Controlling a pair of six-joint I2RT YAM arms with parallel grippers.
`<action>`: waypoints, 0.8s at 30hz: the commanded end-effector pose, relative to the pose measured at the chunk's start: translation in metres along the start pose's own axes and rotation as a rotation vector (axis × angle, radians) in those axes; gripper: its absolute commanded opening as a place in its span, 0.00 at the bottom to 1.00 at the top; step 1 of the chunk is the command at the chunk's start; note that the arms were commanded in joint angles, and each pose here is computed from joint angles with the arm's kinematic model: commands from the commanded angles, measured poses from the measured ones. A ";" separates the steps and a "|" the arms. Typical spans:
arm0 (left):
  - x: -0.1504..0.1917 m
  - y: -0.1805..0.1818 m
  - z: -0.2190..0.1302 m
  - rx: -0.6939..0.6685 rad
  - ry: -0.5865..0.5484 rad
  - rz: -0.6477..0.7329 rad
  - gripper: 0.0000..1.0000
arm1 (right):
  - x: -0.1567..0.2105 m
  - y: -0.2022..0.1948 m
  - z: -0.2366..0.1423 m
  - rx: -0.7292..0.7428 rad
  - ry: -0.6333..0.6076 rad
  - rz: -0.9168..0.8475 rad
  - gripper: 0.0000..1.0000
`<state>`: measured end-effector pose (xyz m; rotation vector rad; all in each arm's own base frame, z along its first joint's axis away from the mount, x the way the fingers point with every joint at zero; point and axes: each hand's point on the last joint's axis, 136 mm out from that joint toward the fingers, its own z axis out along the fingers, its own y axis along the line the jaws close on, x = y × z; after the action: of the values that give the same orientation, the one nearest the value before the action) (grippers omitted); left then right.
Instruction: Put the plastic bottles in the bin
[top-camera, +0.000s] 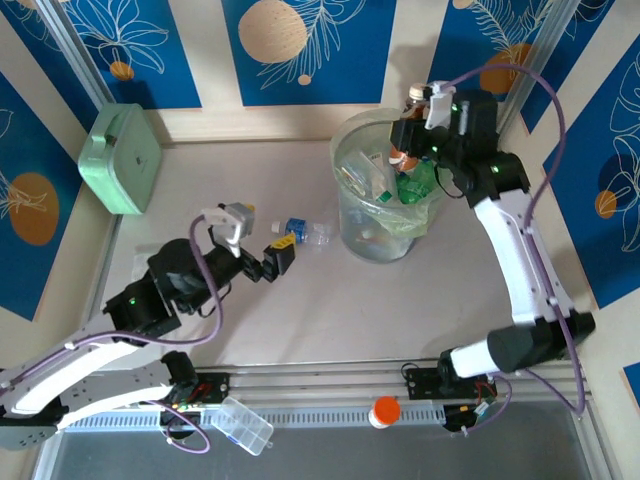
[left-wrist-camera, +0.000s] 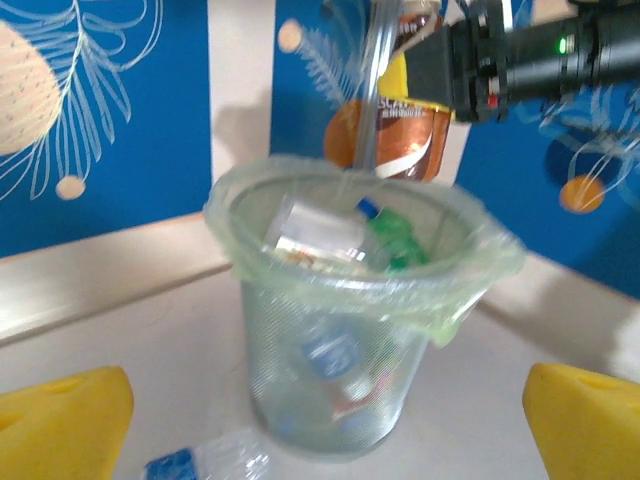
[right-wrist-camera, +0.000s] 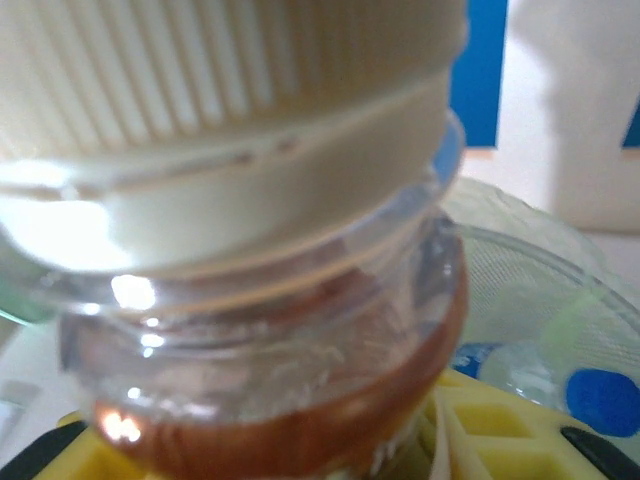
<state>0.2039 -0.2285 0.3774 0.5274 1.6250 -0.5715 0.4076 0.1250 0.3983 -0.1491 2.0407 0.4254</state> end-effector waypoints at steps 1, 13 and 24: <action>0.017 0.015 0.003 -0.080 0.055 0.074 0.99 | 0.017 -0.016 0.006 0.112 0.116 -0.089 0.33; 0.040 0.025 0.012 -0.121 0.119 0.107 0.99 | 0.071 -0.057 0.061 0.308 0.359 -0.233 0.45; 0.039 0.034 0.011 -0.156 0.131 0.094 0.99 | 0.053 -0.040 0.055 0.266 0.298 -0.199 0.73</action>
<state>0.2256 -0.2161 0.3255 0.5659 1.7515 -0.3614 0.4432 0.1092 0.2959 -0.2790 2.3651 -0.0114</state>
